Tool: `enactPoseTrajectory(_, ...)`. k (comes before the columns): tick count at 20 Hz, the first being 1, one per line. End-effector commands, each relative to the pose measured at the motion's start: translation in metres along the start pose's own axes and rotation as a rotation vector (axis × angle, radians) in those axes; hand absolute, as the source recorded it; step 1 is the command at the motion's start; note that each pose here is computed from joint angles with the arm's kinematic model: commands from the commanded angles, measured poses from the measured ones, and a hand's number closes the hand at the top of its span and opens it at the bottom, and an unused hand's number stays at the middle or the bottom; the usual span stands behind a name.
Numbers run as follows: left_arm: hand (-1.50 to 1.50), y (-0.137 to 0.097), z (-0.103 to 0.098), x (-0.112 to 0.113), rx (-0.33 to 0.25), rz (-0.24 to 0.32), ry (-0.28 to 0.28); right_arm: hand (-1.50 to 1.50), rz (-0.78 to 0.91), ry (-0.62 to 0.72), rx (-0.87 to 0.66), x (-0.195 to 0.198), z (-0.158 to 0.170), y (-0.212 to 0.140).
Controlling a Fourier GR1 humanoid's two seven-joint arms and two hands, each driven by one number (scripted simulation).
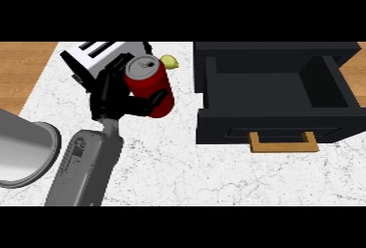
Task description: Pick up the can, place it into the drawer and close the drawer
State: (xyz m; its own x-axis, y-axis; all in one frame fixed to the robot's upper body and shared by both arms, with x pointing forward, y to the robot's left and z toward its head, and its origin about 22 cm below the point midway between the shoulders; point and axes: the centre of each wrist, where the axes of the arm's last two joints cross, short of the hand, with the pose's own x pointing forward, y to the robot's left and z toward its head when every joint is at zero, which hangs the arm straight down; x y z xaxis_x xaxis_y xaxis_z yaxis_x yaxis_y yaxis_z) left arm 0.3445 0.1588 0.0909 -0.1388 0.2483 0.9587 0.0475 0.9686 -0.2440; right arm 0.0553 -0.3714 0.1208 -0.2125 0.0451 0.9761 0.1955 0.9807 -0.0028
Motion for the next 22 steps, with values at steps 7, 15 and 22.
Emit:
enactPoseTrajectory(7,1.50,-0.051,-0.031,0.041,-0.031,-0.032,-0.012,-1.50,0.005,0.018,-0.004,-0.013,-0.006,0.003)
enactPoseTrajectory(15,1.50,-0.092,-0.056,0.063,-0.034,-0.046,-0.017,-1.50,-0.006,0.008,0.008,-0.006,-0.005,0.013)
enactPoseTrajectory(22,1.50,-0.145,-0.061,0.070,-0.047,-0.074,-0.007,-1.50,-0.017,0.005,0.028,-0.011,-0.009,0.008)
